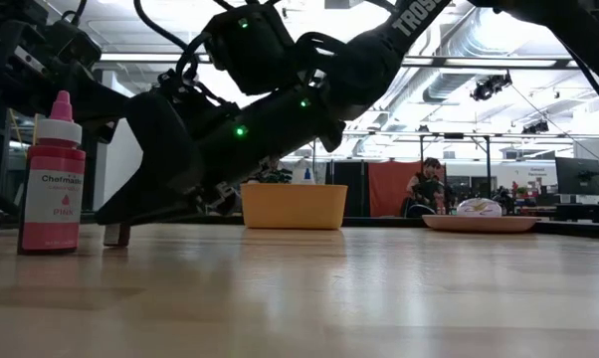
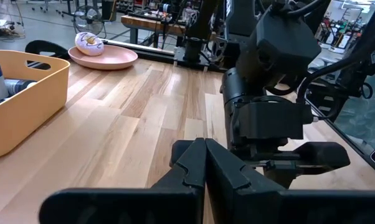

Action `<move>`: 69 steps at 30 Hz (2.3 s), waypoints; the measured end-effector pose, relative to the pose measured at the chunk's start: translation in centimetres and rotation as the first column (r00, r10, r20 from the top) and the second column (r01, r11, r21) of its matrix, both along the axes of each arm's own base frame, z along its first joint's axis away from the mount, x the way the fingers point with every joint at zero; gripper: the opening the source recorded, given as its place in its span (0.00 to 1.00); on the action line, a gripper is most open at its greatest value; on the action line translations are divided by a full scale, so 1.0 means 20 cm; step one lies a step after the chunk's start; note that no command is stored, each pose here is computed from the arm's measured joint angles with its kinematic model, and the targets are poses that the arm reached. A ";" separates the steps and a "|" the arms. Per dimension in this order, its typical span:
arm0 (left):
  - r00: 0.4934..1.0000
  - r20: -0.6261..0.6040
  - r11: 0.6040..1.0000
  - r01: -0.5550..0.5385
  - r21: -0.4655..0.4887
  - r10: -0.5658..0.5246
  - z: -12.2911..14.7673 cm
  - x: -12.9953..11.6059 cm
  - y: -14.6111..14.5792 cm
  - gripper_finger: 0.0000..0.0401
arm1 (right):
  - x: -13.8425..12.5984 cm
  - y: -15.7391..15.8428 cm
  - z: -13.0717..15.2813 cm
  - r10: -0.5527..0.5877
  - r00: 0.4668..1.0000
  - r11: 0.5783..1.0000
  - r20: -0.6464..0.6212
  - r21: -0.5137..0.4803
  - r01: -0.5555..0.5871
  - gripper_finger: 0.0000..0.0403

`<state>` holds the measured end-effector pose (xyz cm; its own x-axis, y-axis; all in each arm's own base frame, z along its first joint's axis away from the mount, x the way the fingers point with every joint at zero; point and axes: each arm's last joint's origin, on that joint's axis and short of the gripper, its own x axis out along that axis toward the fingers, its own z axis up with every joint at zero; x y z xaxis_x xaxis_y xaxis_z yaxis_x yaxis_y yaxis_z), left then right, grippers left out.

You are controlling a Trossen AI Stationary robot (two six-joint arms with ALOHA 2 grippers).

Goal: Pick & Place food coloring
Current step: Put the small orange food coloring bottle into the yellow bin

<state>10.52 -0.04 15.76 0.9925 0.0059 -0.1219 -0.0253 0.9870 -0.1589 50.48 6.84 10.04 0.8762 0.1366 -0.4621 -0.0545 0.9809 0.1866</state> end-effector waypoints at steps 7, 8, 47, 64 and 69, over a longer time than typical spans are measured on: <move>1.000 0.000 1.000 0.000 0.000 0.000 0.00 0.00 0.00 0.00 | 0.00 0.01 0.04 -0.014 1.000 1.000 0.012 -0.008 0.014 0.16; 1.000 0.000 1.000 0.001 0.000 -0.001 0.00 0.00 0.00 0.00 | -0.01 0.01 0.06 -0.021 1.000 1.000 0.008 -0.013 0.021 0.16; 1.000 0.000 1.000 -0.002 0.000 0.002 0.00 0.00 0.00 0.00 | -0.57 -0.91 0.54 -0.827 0.552 0.550 -0.106 0.050 0.833 0.16; 1.000 0.000 1.000 -0.002 0.000 0.002 0.00 0.00 0.00 0.00 | -0.61 -1.24 0.69 -0.757 0.636 0.647 -0.153 -0.033 0.762 0.16; 1.000 0.000 1.000 -0.002 0.000 0.002 0.00 0.00 0.00 0.00 | -0.53 -1.31 0.70 -0.610 0.774 0.792 -0.167 -0.123 0.598 0.16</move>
